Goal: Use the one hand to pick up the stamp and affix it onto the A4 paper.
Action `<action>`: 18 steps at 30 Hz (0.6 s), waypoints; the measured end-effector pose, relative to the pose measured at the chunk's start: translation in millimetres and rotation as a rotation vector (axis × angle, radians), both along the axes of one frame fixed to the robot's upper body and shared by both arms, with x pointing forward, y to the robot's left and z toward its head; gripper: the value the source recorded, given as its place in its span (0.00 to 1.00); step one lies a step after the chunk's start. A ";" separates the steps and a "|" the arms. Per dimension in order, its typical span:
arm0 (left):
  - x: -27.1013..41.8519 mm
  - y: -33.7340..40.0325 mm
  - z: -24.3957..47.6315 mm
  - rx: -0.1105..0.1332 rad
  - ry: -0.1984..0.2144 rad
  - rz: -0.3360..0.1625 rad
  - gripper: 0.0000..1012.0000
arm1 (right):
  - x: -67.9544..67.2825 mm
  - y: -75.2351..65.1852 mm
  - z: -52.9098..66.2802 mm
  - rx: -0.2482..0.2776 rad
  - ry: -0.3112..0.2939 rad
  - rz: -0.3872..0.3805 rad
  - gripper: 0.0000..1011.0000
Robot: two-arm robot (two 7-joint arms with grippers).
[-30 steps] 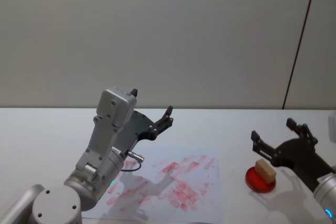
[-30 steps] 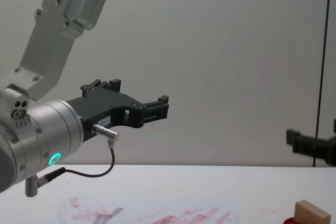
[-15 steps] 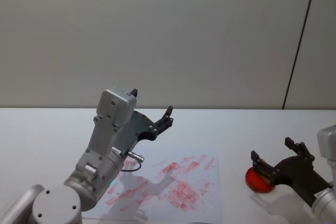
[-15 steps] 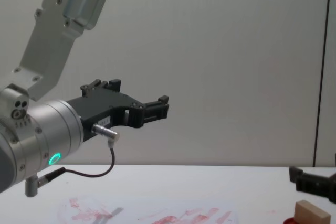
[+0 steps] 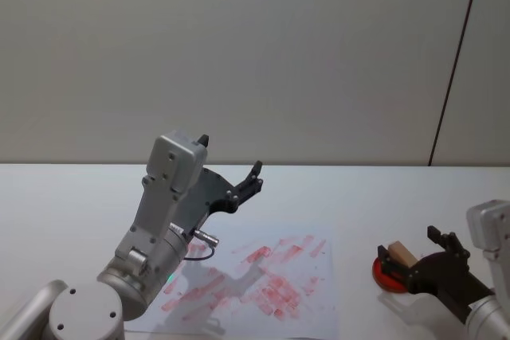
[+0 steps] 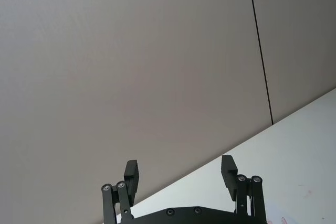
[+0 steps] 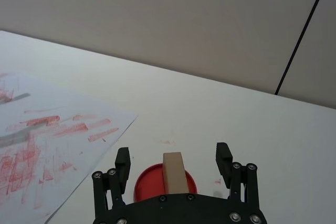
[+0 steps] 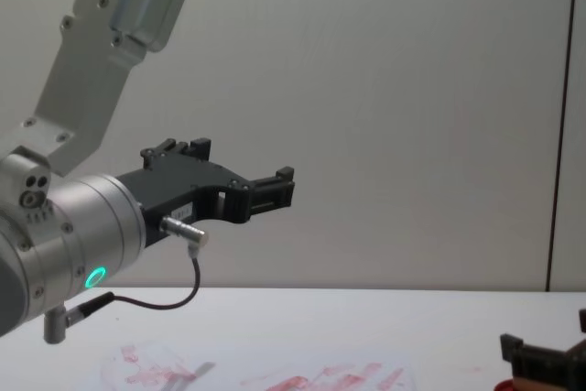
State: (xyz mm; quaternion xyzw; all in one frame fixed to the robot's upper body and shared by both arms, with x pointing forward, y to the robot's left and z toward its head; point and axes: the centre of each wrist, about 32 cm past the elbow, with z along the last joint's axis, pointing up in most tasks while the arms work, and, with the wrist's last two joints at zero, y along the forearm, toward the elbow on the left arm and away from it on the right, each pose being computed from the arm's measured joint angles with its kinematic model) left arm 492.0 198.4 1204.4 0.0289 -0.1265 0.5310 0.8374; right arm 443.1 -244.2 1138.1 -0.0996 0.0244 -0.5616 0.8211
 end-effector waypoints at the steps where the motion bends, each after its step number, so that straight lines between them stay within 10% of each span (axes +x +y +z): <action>1: 0.0 0.0 0.0 0.000 0.000 0.000 0.99 | 0.4 0.1 -0.6 -0.001 0.004 0.000 0.99; 11: 0.0 0.0 0.0 0.000 0.000 0.000 0.99 | 5.1 0.7 -7.6 -0.003 0.038 0.006 0.99; 18: 0.0 0.0 0.0 0.000 0.000 0.000 0.99 | 7.3 0.3 -10.7 -0.004 0.052 0.012 0.81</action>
